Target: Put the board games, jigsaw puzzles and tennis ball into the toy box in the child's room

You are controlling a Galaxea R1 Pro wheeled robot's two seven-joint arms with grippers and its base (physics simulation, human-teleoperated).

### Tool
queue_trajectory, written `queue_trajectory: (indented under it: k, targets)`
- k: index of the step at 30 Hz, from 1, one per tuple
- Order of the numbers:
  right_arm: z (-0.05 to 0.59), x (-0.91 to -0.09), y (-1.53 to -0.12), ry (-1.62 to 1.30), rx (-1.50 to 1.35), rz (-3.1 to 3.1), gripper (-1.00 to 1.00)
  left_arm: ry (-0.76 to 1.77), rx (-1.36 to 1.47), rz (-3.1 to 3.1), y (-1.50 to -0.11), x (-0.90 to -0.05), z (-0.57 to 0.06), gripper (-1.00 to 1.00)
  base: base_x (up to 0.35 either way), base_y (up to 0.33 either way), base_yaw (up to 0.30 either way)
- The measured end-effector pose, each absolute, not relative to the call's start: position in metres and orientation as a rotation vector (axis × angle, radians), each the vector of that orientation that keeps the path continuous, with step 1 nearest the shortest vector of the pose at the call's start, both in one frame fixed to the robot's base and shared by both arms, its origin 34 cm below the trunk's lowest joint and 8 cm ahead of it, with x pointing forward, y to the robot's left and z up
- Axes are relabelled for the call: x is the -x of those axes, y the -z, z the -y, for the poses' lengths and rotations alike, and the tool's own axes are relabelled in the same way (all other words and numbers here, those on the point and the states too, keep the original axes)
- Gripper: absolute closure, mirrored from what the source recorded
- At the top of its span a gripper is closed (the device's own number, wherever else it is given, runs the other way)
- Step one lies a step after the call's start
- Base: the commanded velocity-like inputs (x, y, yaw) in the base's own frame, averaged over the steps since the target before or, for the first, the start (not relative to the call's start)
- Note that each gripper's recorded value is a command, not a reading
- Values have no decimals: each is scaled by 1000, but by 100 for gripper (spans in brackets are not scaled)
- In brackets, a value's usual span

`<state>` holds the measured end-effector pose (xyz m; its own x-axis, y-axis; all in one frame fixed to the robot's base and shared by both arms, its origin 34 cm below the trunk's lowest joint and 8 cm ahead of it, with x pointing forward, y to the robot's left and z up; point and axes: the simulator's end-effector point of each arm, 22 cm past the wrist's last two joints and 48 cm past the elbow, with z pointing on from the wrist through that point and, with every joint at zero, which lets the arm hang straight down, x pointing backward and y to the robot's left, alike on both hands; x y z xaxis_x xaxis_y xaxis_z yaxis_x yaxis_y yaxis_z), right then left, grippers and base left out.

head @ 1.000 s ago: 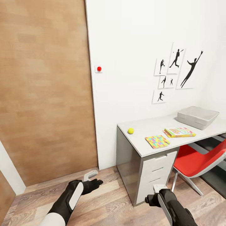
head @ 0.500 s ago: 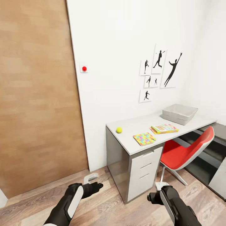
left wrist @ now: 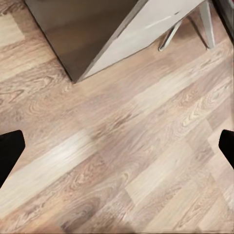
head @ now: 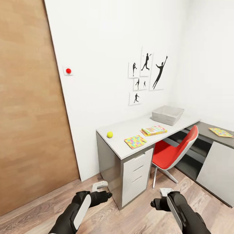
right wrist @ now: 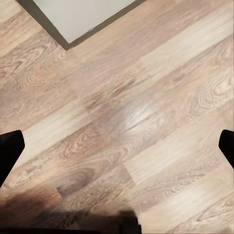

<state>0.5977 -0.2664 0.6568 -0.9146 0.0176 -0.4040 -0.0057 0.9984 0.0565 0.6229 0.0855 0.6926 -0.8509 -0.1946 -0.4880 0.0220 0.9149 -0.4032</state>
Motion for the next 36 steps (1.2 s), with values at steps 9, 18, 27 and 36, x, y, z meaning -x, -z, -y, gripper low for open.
queue_trajectory:
  k: [9,18,27,36]
  targets:
    - [268,-598,-658,-104,-4,-2723,-100,548,85,-2538,-693,-620,-77,-100,0,0,-282]
    - [275,-600,-660,-105,-9,-2718,-100,553,68,-2539,-694,-619,-72,-100,0,0,-283]
    - [277,-601,-662,-157,-21,-2710,-100,552,29,-2542,-693,-616,-65,-100,0,0,-283]
    - [276,-602,-664,-210,-19,-2703,-100,551,5,-2545,-692,-613,-60,-100,0,0,-282]
